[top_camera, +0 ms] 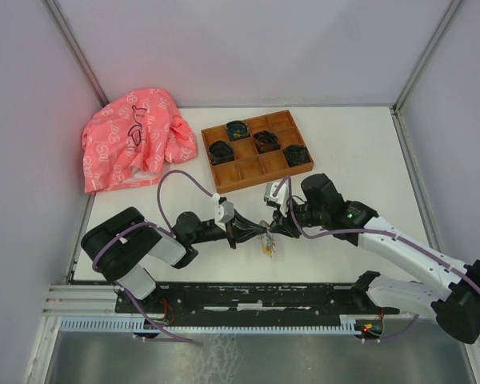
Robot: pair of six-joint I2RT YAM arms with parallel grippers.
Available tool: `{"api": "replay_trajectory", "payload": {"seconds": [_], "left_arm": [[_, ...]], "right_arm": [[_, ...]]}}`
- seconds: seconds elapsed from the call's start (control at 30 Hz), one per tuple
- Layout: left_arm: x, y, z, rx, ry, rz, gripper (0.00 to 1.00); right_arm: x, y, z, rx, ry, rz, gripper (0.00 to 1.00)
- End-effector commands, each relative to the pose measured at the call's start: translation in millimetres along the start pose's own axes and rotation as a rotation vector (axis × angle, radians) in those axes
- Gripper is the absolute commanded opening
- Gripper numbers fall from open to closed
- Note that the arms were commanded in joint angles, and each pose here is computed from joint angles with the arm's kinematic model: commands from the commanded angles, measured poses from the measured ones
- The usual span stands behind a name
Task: Put the keys on the keyring
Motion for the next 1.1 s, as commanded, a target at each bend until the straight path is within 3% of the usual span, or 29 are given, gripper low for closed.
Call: {"api": "replay_trajectory", "payload": {"seconds": [0.0,0.53,0.8,1.07], "left_arm": [[-6.5,38.1,-5.5,-0.151,-0.045,-0.187,0.03],[-6.5,37.5,-6.2,-0.149,-0.059,-0.182,0.03],[-7.2,28.3,-5.8,-0.139,-0.082,-0.150,0.14],[-12.7,26.3,-4.5,-0.123,-0.116,-0.139,0.19]], "right_arm": [[0.2,13.7,0.2,0.038,0.017,-0.081,0.20],[-6.9,14.5,-0.7,0.036,0.074,-0.052,0.01],[4.5,23.2,0.9,0.047,0.101,0.075,0.01],[4.9,29.3,4.2,0.073,0.090,0.300,0.01]]}}
Point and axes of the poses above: each gripper's point midway between its finger pads, its own x axis back along the fingers, its own z axis along the line the jaws close on, y = z × x, the point moved 9 cm from there along x, back along the fingers
